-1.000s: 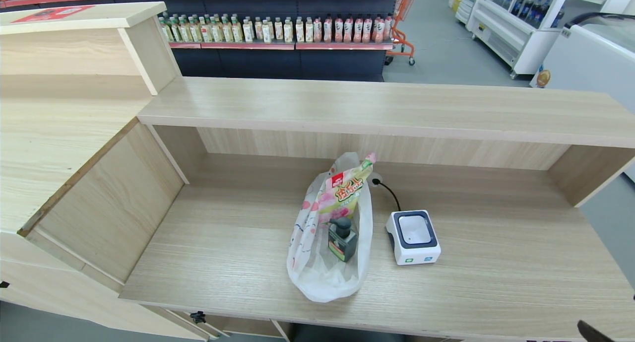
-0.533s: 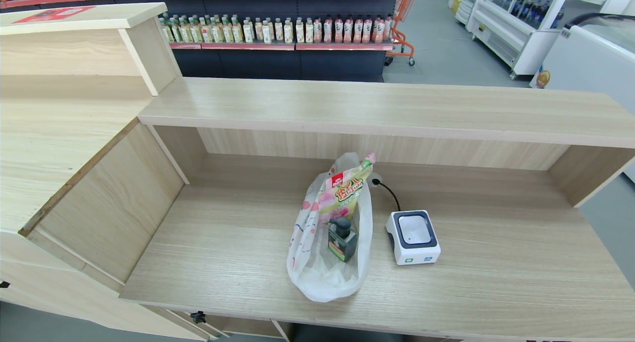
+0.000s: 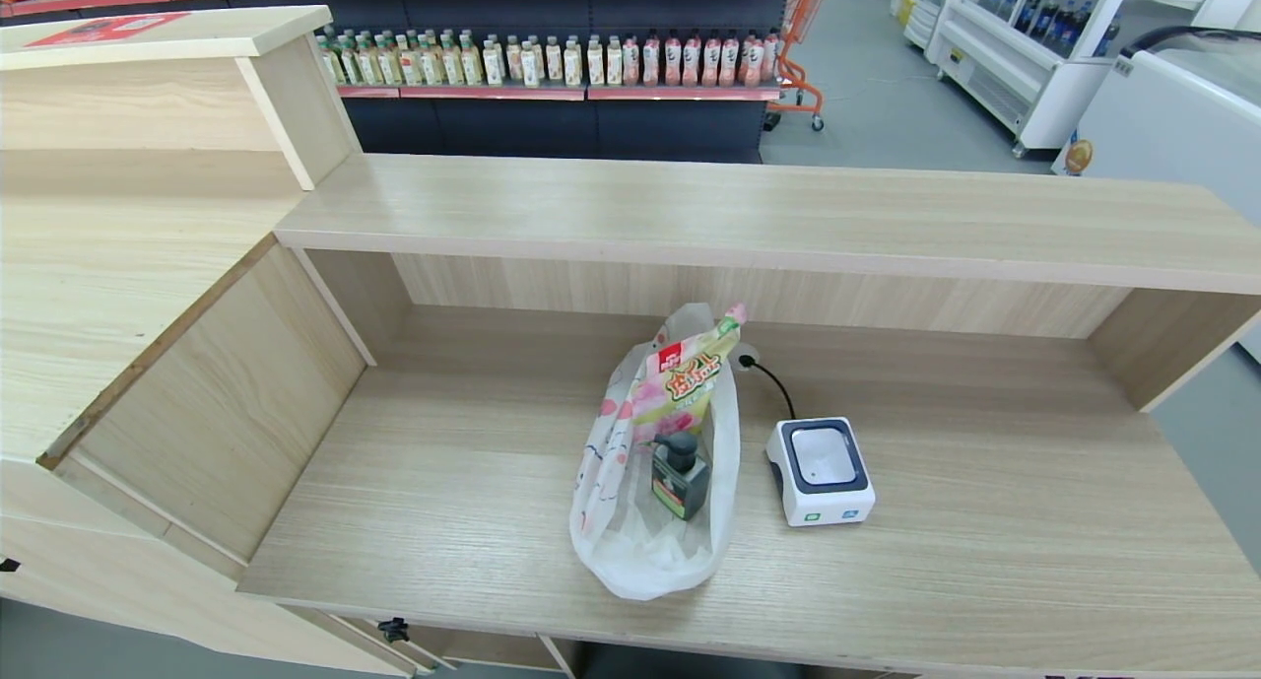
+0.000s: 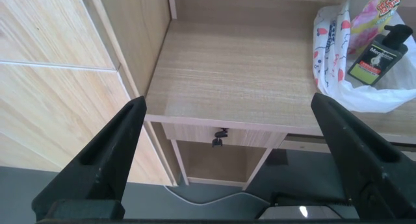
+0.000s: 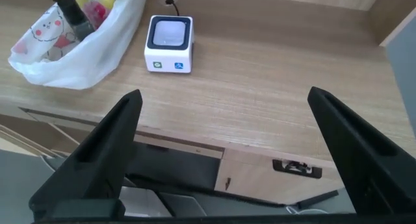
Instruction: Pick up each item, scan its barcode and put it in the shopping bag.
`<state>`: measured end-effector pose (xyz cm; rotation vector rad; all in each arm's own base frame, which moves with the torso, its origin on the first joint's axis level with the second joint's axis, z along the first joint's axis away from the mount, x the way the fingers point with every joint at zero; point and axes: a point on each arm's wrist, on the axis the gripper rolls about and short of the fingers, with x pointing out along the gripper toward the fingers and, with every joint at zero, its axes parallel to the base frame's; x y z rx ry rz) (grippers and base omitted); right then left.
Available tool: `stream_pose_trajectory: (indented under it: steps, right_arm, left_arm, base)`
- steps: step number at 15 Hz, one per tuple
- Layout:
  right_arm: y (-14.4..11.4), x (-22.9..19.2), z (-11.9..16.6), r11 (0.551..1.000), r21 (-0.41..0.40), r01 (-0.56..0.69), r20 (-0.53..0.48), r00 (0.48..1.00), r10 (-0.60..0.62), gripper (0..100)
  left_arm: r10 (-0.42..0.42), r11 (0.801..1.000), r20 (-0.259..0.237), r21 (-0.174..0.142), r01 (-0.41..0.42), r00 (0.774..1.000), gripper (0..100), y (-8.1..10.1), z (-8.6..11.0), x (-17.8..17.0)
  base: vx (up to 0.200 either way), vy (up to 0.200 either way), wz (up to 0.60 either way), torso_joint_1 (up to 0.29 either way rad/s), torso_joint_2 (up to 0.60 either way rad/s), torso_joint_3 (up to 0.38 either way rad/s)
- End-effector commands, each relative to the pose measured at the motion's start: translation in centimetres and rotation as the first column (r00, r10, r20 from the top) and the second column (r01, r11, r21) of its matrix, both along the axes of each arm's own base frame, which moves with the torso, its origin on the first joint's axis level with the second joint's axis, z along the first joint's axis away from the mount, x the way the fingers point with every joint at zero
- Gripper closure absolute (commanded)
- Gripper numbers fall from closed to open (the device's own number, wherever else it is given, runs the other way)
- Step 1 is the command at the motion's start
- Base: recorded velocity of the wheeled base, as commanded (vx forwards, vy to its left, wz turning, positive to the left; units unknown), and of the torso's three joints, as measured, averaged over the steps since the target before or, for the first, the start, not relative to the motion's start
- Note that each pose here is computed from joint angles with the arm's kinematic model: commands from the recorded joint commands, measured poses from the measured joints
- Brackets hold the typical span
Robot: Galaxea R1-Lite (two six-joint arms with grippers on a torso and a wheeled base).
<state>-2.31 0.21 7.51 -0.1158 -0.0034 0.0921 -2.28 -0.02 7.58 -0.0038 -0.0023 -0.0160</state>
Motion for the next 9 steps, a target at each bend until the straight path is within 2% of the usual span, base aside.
stream_pose_trajectory:
  steps: [1,9]
  right_arm:
    - [0.0,0.02,-0.08,1.0,-0.001,0.0,-0.01,1.0,0.0,0]
    - [0.0,0.02,-0.1,1.0,0.001,-0.001,-0.012,1.0,0.001,0]
  left_arm:
    - [0.002,1.0,-0.001,-0.001,-0.002,1.0,0,0.0,0.01,0.01]
    - [-0.001,1.0,-0.001,-0.004,0.001,1.0,0,0.0,0.01,0.01]
  base:
    - [0.0,0.0,0.0,0.0,0.0,0.0]
    - [0.0,0.0,0.0,0.0,0.0,0.0]
